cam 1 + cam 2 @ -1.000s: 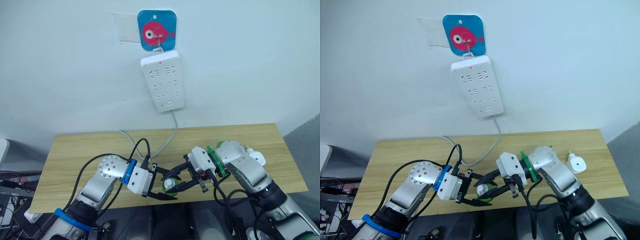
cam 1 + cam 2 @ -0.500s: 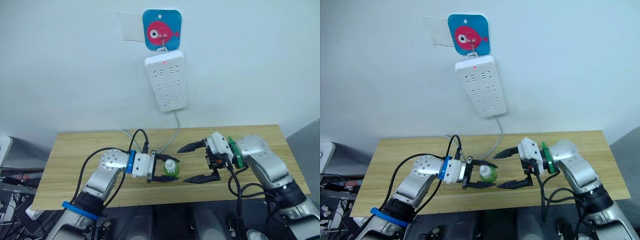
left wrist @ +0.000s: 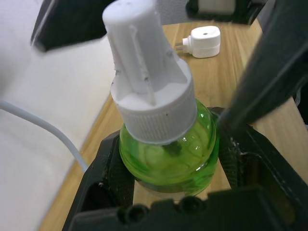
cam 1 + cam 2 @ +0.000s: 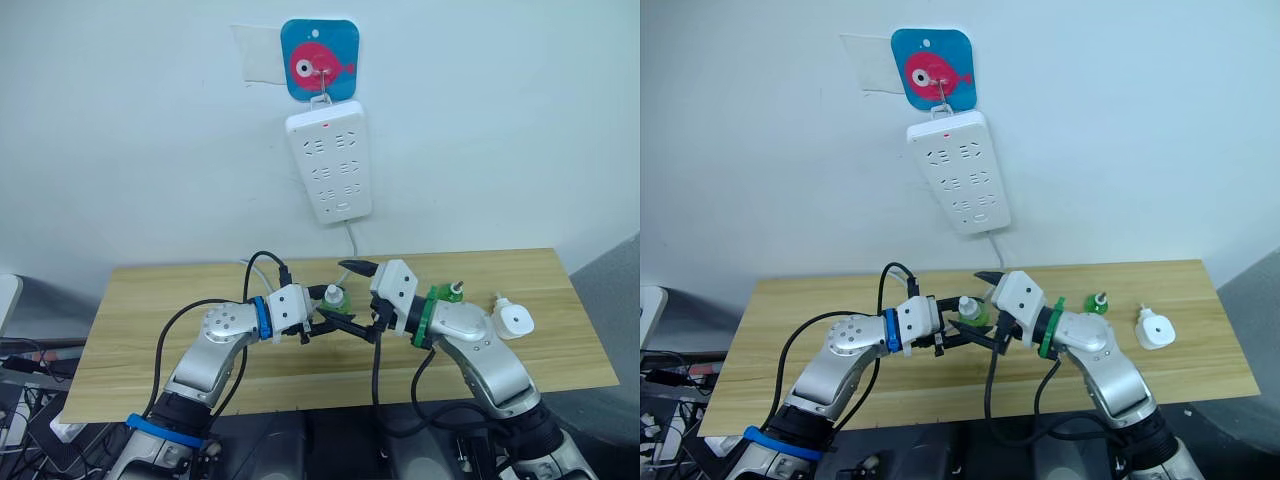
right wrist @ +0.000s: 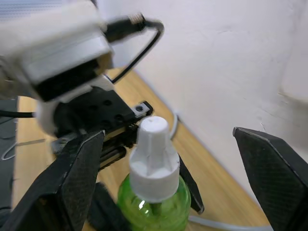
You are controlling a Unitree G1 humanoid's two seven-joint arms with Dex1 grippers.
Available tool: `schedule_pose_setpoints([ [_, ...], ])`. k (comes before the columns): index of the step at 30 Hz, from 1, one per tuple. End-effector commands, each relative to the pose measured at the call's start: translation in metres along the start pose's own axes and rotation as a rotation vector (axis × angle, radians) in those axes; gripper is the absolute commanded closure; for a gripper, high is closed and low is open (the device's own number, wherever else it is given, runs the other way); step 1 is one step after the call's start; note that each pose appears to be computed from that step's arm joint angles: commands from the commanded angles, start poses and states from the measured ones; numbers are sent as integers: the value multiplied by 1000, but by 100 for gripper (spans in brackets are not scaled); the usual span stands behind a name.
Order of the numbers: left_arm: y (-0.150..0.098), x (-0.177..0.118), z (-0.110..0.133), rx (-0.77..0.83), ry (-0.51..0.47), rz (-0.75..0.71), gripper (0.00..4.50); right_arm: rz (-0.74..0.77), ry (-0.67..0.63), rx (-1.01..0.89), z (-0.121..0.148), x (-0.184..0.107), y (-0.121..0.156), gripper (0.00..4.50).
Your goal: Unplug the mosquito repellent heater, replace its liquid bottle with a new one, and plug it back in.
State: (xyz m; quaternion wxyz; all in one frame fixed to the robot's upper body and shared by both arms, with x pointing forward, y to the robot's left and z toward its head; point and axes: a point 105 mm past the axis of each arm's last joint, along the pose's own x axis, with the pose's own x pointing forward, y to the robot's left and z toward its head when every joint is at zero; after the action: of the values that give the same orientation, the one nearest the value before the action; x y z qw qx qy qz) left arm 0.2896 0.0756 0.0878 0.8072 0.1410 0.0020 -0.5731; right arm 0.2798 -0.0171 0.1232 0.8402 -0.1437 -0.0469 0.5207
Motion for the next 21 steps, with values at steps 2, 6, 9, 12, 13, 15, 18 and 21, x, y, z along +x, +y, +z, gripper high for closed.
schedule_pose_setpoints([
  [2,-2,1,9,37,-21,-25,224,-51,-25,-30,8,-5,-13,3],
  [6,-1,1,9,35,-20,-29,224,-95,-5,-21,5,-27,-31,3],
  [9,-3,-1,8,30,-20,-37,224,-99,3,-4,6,-44,-39,3],
  [12,-4,-2,7,30,-19,-43,224,-54,25,-26,4,-56,-36,3],
  [13,-4,-2,6,30,-19,-45,224,-38,35,-31,3,-60,-35,3],
  [15,-4,-2,6,30,-19,-48,224,-13,43,-37,3,-64,-33,3],
  [18,-2,-1,7,27,-29,-45,224,40,21,-34,6,-59,-27,3],
  [21,0,1,10,31,-39,-46,224,148,-8,-43,11,-47,-9,3],
])
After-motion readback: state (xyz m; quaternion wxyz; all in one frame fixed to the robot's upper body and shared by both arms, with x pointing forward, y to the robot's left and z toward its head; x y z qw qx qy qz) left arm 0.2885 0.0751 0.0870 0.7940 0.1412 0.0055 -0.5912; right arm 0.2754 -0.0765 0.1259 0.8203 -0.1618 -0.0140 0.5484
